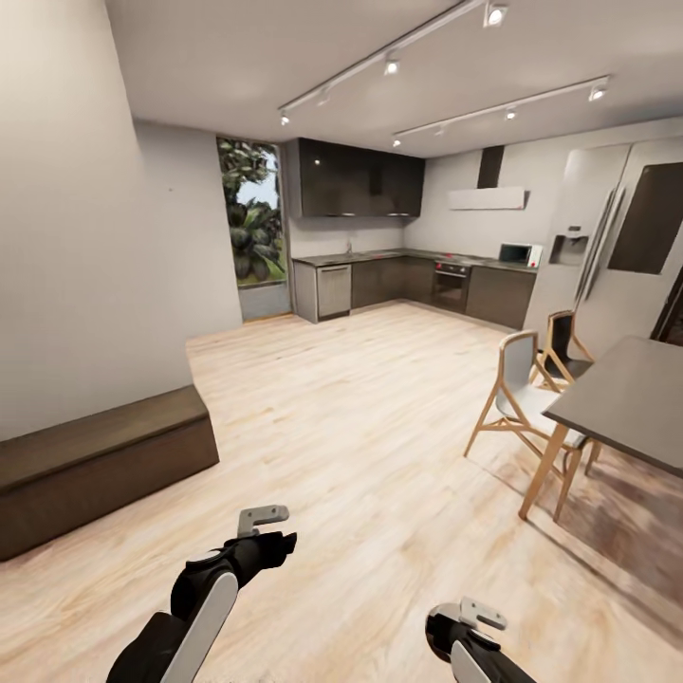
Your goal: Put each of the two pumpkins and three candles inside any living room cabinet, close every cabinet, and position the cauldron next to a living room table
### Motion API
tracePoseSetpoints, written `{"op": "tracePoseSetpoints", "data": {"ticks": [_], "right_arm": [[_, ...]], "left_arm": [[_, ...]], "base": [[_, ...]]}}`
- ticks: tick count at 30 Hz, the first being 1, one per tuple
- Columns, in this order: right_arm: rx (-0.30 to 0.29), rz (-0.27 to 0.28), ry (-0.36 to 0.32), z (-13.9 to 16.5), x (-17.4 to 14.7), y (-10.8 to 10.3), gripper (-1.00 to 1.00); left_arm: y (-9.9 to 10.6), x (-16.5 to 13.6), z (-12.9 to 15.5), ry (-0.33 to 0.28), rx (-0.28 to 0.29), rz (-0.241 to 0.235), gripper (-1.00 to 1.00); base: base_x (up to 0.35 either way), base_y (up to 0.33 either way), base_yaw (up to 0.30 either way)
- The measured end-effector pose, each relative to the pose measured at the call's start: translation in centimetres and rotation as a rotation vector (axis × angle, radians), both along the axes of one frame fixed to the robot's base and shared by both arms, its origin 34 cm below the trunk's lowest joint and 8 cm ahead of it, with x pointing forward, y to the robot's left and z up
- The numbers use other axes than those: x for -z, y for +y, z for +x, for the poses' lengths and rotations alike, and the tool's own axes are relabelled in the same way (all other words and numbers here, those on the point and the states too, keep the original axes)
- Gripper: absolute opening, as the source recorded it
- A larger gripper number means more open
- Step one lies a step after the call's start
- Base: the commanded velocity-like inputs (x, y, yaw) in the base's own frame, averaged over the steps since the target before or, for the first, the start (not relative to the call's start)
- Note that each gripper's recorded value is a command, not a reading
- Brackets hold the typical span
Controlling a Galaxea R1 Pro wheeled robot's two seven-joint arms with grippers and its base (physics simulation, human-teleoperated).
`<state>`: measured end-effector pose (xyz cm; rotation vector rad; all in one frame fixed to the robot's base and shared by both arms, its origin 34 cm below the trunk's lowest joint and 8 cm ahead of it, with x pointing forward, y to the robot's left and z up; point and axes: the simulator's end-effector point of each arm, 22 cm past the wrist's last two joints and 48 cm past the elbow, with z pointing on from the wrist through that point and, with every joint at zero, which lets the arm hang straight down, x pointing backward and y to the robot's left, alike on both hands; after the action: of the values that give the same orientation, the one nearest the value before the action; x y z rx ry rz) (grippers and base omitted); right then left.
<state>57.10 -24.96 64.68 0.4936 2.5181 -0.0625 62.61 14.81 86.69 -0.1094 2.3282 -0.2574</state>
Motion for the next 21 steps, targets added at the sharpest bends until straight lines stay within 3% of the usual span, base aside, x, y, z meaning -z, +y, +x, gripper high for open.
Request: {"op": "tracePoseSetpoints", "data": {"ticks": [21], "right_arm": [[0.000, 0.000, 0.001, -0.4, -2.7, 0.0, -1.00]], "left_arm": [[0.1, -2.7, -0.3, 0.000, -0.002, -0.001, 1.00]], "base": [[0.000, 0.000, 0.288]]}}
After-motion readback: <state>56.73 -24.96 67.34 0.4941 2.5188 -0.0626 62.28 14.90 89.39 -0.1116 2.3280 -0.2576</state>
